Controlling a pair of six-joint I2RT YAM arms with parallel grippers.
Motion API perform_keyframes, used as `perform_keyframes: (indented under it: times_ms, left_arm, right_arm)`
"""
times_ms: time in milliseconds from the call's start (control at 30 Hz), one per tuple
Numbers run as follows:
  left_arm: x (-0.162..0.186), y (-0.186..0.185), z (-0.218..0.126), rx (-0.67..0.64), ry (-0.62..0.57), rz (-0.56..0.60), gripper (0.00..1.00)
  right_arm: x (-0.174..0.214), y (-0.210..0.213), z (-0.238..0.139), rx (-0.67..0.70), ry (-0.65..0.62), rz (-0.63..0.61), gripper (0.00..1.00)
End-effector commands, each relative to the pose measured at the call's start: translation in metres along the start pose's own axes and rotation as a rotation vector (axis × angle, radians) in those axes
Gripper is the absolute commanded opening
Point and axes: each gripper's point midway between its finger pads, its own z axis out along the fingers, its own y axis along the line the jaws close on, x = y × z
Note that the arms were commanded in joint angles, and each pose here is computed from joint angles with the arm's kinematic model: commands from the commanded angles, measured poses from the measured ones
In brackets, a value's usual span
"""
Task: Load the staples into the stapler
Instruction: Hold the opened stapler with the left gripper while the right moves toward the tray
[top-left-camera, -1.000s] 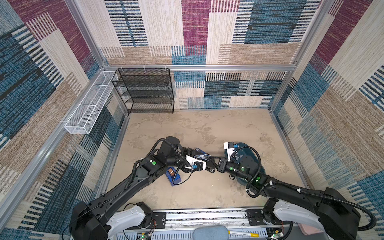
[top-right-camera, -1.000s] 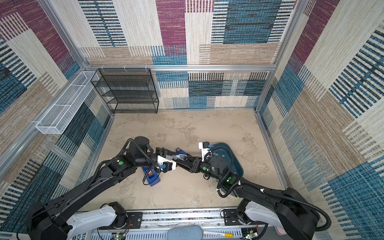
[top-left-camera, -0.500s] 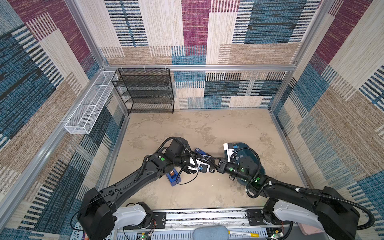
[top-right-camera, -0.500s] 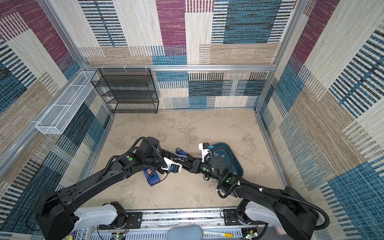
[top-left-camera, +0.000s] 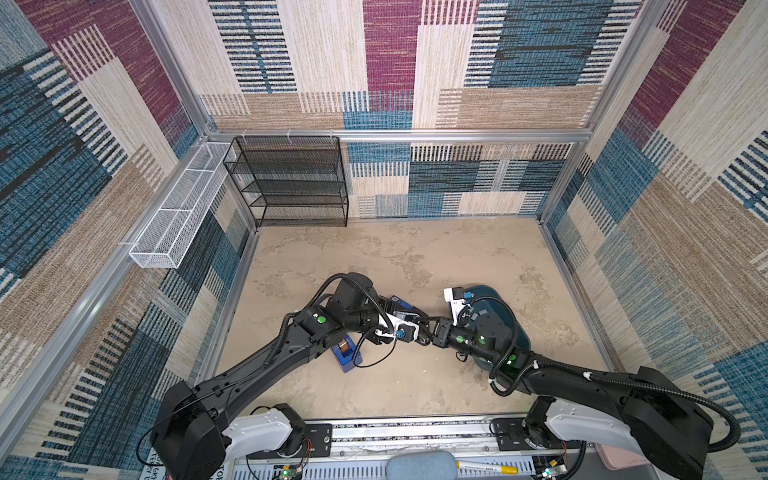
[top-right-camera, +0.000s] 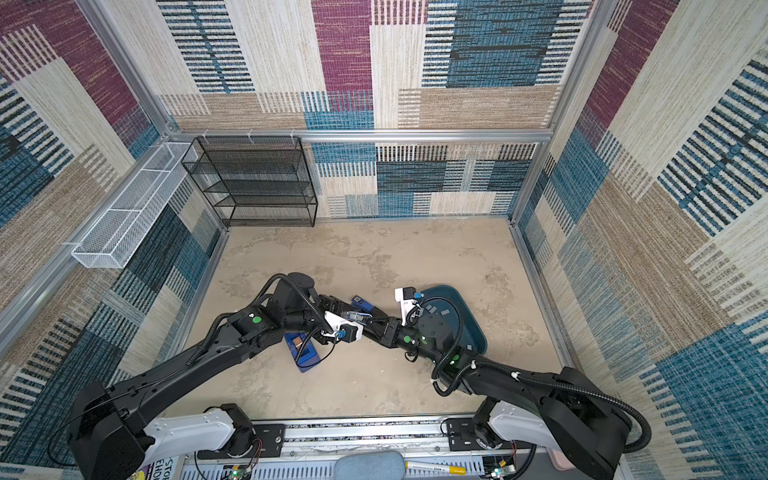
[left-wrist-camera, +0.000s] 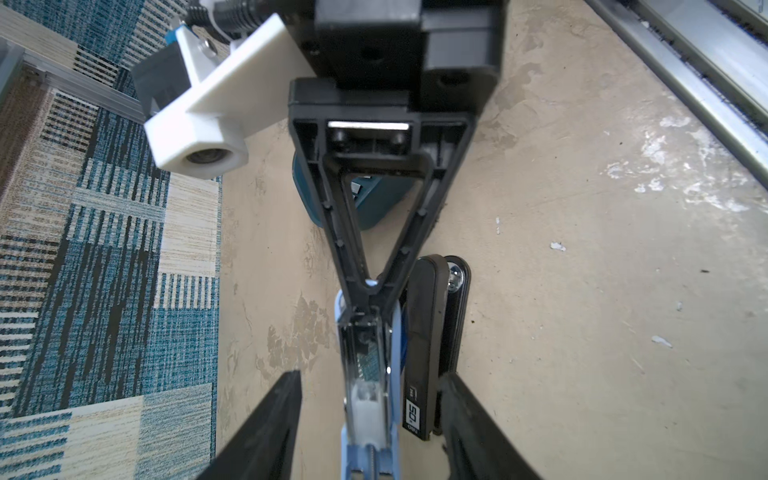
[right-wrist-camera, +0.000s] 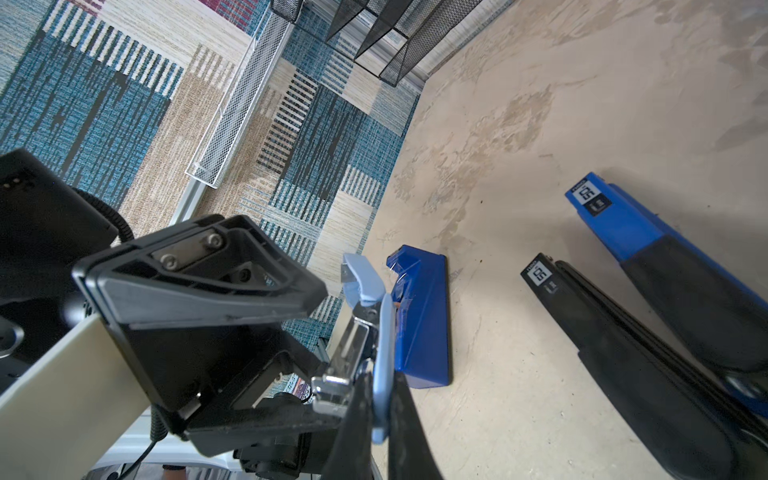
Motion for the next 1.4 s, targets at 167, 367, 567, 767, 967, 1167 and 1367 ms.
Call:
perform_keyframes:
  times_ms: [167, 367, 567, 767, 967, 1167, 1367]
  left_arm:
    - [-0.003, -0.009, 0.005, 0.063, -0.028, 0.012, 0.58]
    - [-0.004, -0.015, 0.007, 0.095, -0.033, 0.012, 0.5]
    - [0.001, -0.018, 0.007, 0.126, -0.004, 0.015, 0.31]
    - [0.016, -0.029, 0.012, 0.172, 0.058, 0.027, 0.09]
    - [0.04, -0.044, 0.024, 0.23, 0.137, 0.021, 0.04]
    - [0.052, -0.061, 0.036, 0.315, 0.158, 0.012, 0.04]
    - [0.049, -0.089, 0.051, 0.415, 0.18, 0.08, 0.05]
  right_arm:
    - [0.002, 0.033, 0.001, -0.102, -0.003, -0.006, 0.0]
    - [0.008, 0.035, 0.005, -0.107, 0.008, 0.001, 0.0]
    - [0.012, 0.034, 0.008, -0.102, 0.018, 0.011, 0.0]
    - [0.012, 0.022, 0.01, -0.026, 0.02, -0.004, 0.31]
    - [-0.001, 0.004, 0.001, 0.103, 0.002, -0.044, 0.6]
    - [-0.016, -0.027, -0.021, 0.218, -0.041, -0.054, 0.63]
    - [-0.028, -0.051, -0.035, 0.316, -0.078, -0.078, 0.66]
